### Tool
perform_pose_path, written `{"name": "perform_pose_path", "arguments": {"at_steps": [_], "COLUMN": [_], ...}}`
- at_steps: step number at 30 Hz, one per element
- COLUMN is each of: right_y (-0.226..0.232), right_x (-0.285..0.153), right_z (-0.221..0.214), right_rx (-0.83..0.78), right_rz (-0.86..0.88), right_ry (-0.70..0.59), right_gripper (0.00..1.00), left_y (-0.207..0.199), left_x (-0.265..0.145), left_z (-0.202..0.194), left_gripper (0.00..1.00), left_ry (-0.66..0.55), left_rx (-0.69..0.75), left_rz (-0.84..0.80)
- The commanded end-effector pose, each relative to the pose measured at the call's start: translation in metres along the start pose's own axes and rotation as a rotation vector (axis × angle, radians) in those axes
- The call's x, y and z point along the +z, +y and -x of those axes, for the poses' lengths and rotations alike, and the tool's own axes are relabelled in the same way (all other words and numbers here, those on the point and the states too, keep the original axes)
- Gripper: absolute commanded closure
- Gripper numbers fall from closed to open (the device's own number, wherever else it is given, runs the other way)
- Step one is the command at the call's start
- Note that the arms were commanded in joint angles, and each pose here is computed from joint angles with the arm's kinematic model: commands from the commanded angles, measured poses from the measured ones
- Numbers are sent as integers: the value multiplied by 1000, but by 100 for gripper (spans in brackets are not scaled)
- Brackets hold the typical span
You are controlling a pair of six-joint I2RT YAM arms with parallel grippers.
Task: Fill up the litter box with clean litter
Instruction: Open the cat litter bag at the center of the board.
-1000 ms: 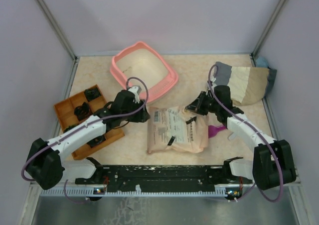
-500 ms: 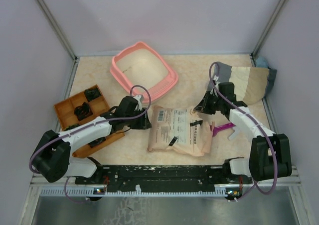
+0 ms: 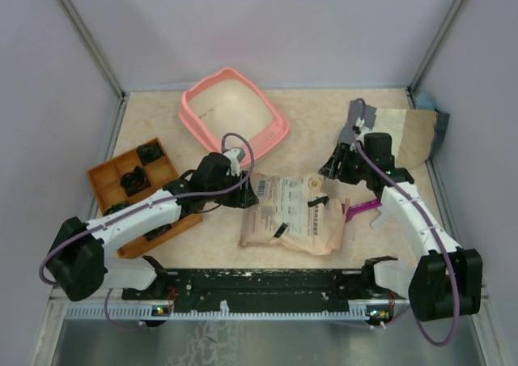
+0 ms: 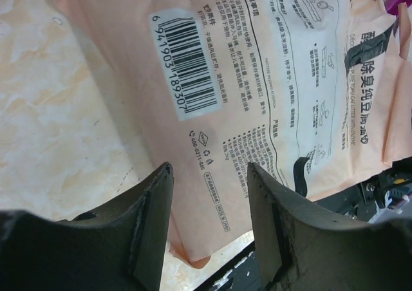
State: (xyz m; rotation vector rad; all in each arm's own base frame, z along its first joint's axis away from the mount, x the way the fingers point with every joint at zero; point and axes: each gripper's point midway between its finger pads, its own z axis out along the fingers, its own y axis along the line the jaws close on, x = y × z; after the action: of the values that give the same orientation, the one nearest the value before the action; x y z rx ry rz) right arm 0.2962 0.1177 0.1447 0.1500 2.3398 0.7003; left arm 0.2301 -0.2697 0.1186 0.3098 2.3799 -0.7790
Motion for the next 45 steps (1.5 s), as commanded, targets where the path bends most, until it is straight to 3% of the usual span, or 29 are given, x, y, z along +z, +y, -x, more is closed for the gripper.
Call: {"name": "perform_pose_path", "arguments": {"at_steps": [1, 6, 15, 18, 22, 24, 30, 38, 45], "right_y": [1, -4, 13, 20, 29, 35, 74, 106, 106], "right_x": [1, 17, 40, 40, 38, 37, 31, 28, 39], "right_z": [-2, -15, -44, -44, -45, -48, -52, -38, -38], "right_rx": [-59, -49, -39, -50, -42, -34, -32, 10, 10], "right_rz": [29, 58, 184, 213, 257, 284, 417, 506, 505], "right_ry": [11, 71, 152, 147, 146, 150, 144, 84, 83], "right_gripper": [48, 48, 54, 63, 76, 82, 100, 100, 100], "left_y": [2, 12, 10, 22, 36, 42, 70, 98, 99], "left_x": [8, 15, 40, 45, 42, 38, 19, -10, -11], "left_z": [1, -1, -40, -47, -42, -40, -28, 2, -2], "left_gripper": [44, 41, 33, 45, 86, 100, 100, 100, 100], "left_ry": [18, -8, 138, 148, 121, 119, 73, -33, -23], "left_rx": [15, -19, -74, -94, -76, -66, -72, -64, -88], "left_rz": [29, 57, -13, 41, 116, 143, 236, 341, 341]}}
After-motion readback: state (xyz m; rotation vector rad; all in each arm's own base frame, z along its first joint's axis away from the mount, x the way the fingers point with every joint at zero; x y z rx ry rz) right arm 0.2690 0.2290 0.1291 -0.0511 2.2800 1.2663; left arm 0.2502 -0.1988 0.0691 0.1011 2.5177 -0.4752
